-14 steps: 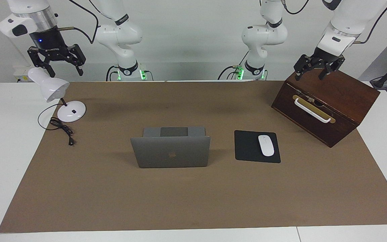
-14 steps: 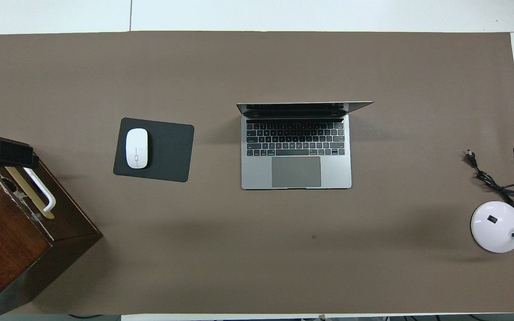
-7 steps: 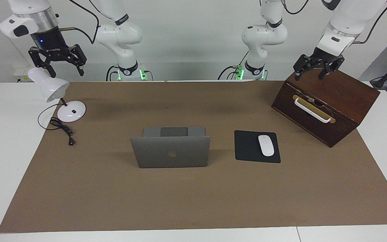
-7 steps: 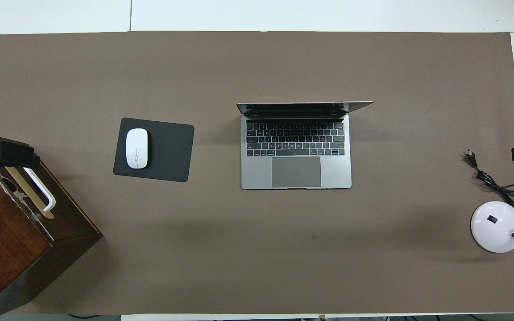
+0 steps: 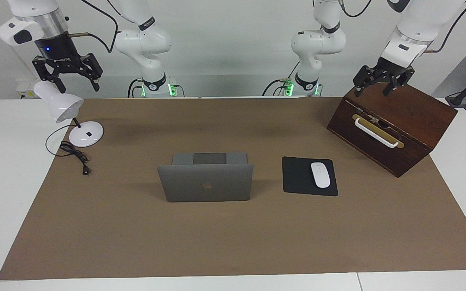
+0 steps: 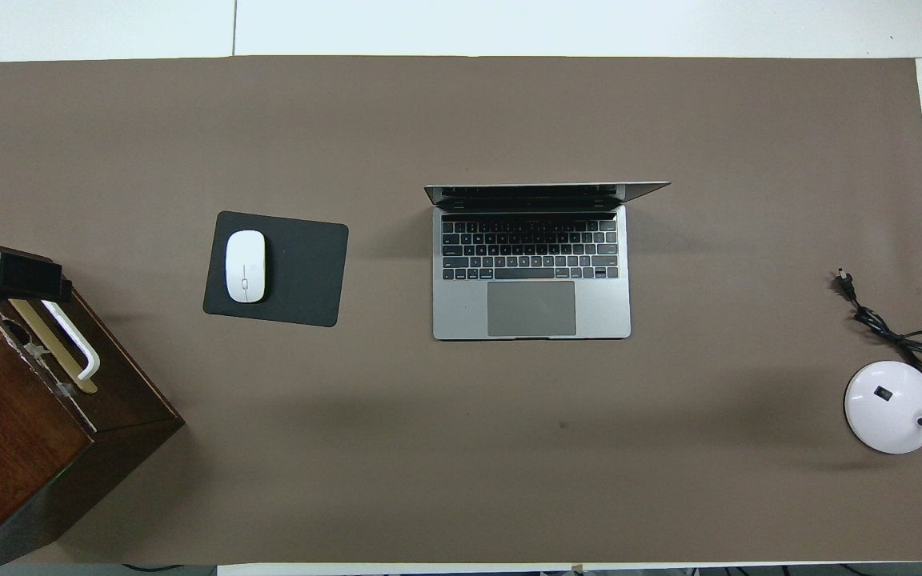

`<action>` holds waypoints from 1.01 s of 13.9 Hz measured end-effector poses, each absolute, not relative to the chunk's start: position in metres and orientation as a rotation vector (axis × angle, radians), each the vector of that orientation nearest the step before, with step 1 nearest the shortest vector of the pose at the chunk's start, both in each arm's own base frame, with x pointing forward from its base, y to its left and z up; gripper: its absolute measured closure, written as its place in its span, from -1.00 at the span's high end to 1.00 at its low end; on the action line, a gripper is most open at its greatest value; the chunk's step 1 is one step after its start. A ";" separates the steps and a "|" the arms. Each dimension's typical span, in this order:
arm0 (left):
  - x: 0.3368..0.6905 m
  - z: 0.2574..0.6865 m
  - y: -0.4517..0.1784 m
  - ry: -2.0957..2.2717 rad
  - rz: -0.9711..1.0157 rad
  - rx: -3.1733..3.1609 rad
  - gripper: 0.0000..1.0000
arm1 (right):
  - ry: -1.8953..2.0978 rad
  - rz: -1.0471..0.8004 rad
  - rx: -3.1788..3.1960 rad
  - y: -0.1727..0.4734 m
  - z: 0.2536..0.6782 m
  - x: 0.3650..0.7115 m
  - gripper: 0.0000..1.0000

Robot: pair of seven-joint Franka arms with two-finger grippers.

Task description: Close laptop with both arms

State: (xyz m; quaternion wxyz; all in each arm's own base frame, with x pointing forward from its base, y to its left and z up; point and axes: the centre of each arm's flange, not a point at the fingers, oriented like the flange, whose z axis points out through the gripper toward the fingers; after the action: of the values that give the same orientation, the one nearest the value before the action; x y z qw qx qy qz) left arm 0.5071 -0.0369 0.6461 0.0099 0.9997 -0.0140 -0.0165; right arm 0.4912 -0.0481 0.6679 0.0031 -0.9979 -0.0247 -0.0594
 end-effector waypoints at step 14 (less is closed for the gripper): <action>0.516 0.652 -0.049 -0.053 0.074 3.048 -0.98 | -0.066 -0.189 -3.128 -0.052 0.668 0.491 -0.45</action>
State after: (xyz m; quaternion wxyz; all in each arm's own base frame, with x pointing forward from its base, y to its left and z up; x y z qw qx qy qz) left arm 0.5158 -0.0490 0.6524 0.0459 0.9985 -0.0174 0.0241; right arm 0.4908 -0.0520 0.6680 0.0035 -0.9980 -0.0212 -0.0602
